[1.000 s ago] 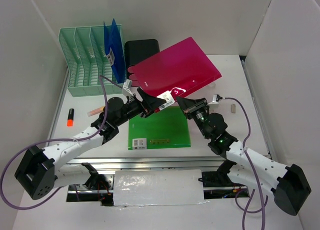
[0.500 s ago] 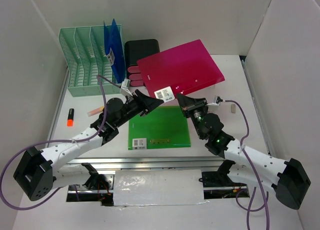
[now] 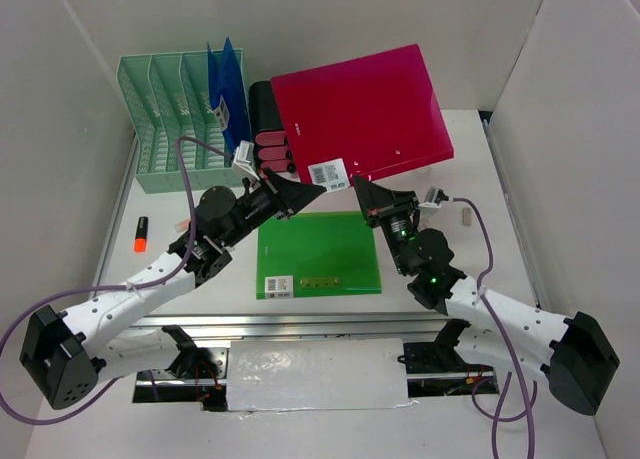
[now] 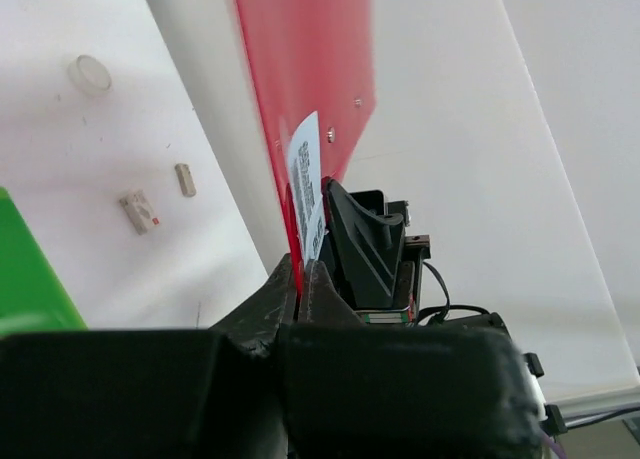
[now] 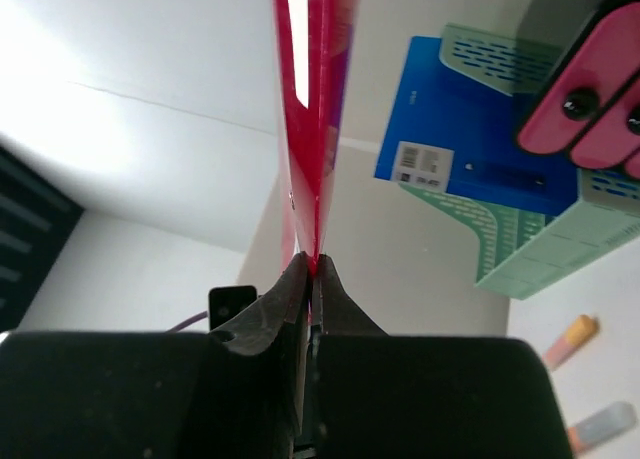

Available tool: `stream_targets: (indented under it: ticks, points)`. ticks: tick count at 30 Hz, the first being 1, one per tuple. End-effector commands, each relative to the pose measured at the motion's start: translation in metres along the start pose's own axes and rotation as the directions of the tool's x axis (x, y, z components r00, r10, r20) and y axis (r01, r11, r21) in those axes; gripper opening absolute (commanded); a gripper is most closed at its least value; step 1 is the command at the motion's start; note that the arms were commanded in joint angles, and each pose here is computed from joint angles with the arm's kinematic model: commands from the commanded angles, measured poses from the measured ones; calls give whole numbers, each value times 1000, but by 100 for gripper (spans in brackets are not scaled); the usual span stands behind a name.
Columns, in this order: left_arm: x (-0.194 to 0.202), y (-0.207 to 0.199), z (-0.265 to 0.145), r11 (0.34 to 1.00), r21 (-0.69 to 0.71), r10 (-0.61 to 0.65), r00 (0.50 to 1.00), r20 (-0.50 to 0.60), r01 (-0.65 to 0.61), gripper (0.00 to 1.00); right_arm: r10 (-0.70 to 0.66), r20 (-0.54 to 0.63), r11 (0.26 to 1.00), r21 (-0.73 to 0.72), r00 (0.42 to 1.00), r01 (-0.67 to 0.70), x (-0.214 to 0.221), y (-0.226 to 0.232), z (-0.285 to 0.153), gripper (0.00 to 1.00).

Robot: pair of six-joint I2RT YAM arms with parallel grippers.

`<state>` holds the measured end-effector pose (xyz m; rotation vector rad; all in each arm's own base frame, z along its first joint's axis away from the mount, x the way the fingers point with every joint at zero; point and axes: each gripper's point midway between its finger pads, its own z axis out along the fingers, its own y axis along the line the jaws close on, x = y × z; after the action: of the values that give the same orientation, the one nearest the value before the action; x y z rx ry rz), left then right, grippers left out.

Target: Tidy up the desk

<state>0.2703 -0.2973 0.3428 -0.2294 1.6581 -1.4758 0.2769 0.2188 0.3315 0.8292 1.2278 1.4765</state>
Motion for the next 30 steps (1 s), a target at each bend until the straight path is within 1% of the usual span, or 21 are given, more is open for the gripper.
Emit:
stream_targets:
  ticks: [1, 5, 6, 7, 9, 10, 12, 13, 15, 17, 18, 19, 20, 21, 22, 23, 24, 25, 26, 28, 30]
  points:
    - [-31, -37, -2, 986, 94, 124, 986, 108, -135, 0, -8, -83, 996, -90, 997, 1, 15, 17, -7, 0]
    - [-32, -51, -7, 978, 126, 153, 983, 99, -165, 0, -57, -113, 990, -138, 992, 41, 22, 25, -9, 1]
    - [-32, -53, -9, 973, 125, 183, 978, 96, -194, 0, -66, -114, 989, -142, 991, 50, 22, 25, -9, 9]
    - [-34, -55, -10, 971, 116, 199, 976, 90, -208, 0, -74, -108, 988, -146, 991, 58, 21, 23, -10, 27]
    - [-39, -58, -17, 963, 93, 244, 964, 101, -254, 0, -83, -94, 988, -138, 992, 70, 18, 18, -11, 45]
    - [-41, -57, -20, 961, 65, 262, 960, 93, -269, 0, -90, -93, 990, -119, 992, 79, 17, 10, -13, 65]
    - [-50, -59, -28, 944, 24, 323, 940, 111, -328, 0, -83, -77, 993, -84, 994, 77, 13, 3, -14, 88]
    - [-53, -60, -32, 938, -8, 344, 934, 91, -345, 0, -97, -79, 995, -44, 992, 94, 13, -10, -16, 99]
    - [-63, -75, -38, 906, -12, 422, 902, 94, -423, 0, -94, -62, 995, 19, 994, 96, 7, -27, -21, 100]
    - [-61, -69, -44, 872, -52, 488, 872, 39, -486, 0, -88, -40, 996, 18, 995, 88, -1, -28, -28, 100]
    - [-76, -82, -48, 857, -71, 515, 854, 69, -511, 0, -99, -34, 994, 47, 995, 100, -4, -40, -32, 100]
    - [-72, -69, -51, 818, -112, 567, 824, -6, -564, 0, -89, -25, 995, 35, 996, 90, -8, -35, -36, 100]
    - [-74, -69, -53, 796, -132, 591, 806, -38, -590, 0, -97, -24, 994, 41, 995, 98, -11, -36, -39, 100]
    - [-90, -93, -60, 774, -127, 625, 781, -13, -621, 0, -125, -27, 989, 80, 992, 127, -13, -46, -44, 100]
    - [-92, -91, -60, 722, -139, 678, 733, -56, -678, 0, -123, -14, 990, 66, 992, 124, -19, -38, -49, 100]
    - [-88, -79, -69, 690, -169, 689, 710, -142, -704, 0, -133, -12, 988, 77, 991, 134, -22, -38, -52, 100]
    - [-101, -97, -78, 663, -172, 720, 684, -121, -729, 0, -152, 1, 983, 102, 988, 151, -31, -39, -58, 100]
    - [-105, -95, -82, 613, -184, 755, 638, -150, -769, 0, -168, 3, 980, 112, 986, 166, -34, -39, -62, 100]
    - [-105, -87, -91, 581, -201, 764, 614, -200, -789, 0, -176, 8, 978, 117, 984, 174, -38, -37, -65, 100]
    - [-119, -91, -109, 510, -233, 809, 554, -199, -828, 0, -207, 29, 970, 139, 978, 201, -50, -37, -76, 100]
    - [-127, -86, -121, 469, -279, 822, 530, -210, -838, 0, -241, 29, 958, 168, 970, 233, -57, -40, -82, 100]
